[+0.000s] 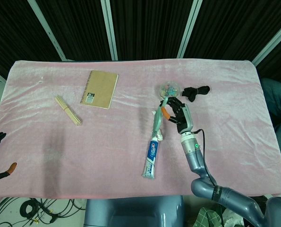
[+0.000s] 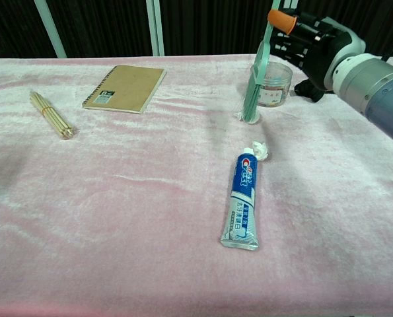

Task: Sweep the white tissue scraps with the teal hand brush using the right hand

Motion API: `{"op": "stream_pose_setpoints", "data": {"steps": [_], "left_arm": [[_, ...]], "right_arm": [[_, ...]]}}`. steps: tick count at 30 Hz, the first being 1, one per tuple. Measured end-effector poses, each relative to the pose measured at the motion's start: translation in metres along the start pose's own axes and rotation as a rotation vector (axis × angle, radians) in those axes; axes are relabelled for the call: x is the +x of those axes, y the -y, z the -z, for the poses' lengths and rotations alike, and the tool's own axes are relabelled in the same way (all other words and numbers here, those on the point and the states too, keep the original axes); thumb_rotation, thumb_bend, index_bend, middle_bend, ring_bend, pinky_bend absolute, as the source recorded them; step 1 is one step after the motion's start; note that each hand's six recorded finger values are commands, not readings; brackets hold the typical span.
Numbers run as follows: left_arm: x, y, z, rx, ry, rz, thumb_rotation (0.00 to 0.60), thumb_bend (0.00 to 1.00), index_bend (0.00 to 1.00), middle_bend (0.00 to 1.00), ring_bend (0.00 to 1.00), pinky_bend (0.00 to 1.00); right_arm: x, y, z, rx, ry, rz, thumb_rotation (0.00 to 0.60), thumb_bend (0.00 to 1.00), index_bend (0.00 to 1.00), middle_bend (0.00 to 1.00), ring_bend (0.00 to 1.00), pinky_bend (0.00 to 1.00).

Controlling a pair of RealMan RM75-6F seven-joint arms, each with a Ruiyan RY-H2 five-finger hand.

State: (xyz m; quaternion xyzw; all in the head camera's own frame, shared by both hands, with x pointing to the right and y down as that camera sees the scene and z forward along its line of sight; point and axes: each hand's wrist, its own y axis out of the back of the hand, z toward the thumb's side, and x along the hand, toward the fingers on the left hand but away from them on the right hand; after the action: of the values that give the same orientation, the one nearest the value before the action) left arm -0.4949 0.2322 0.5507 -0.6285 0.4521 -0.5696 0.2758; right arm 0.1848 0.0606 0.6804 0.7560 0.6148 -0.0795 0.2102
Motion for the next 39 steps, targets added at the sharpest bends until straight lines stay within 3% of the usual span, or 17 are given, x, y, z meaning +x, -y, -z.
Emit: {"op": "stream_pose_setpoints", "data": {"steps": [5,11,18,24,31,39], "left_arm": [[0.000,0.000,0.000,0.001,0.001,-0.001,0.600,0.28,0.07,0.04,0.00,0.24],[0.000,0.000,-0.001,0.005,0.002,0.000,0.600,0.28,0.07,0.04,0.00,0.24],[-0.001,0.001,0.000,0.006,-0.005,0.003,0.600,0.28,0.07,0.04,0.00,0.24],[-0.001,0.001,0.000,0.010,-0.006,0.006,0.600,0.28,0.07,0.04,0.00,0.24],[-0.001,0.001,-0.001,0.013,-0.008,0.007,0.600,0.28,0.07,0.04,0.00,0.24],[-0.001,0.001,0.000,0.011,-0.009,0.007,0.600,0.28,0.07,0.04,0.00,0.24]], "right_arm": [[0.002,-0.017,-0.004,0.181,-0.034,0.011,0.600,0.42,0.82,0.65,0.34,0.16],[0.015,-0.048,-0.004,0.577,-0.068,0.017,0.600,0.42,0.82,0.66,0.34,0.16],[0.038,-0.077,0.002,1.055,-0.100,-0.075,0.600,0.42,0.83,0.66,0.34,0.16],[0.047,-0.097,0.004,1.367,-0.076,-0.174,0.600,0.41,0.83,0.66,0.34,0.16],[0.049,-0.106,0.015,1.497,0.014,-0.236,0.600,0.39,0.83,0.66,0.35,0.16],[0.043,-0.106,0.034,1.517,0.191,-0.253,0.600,0.38,0.83,0.66,0.35,0.16]]}}
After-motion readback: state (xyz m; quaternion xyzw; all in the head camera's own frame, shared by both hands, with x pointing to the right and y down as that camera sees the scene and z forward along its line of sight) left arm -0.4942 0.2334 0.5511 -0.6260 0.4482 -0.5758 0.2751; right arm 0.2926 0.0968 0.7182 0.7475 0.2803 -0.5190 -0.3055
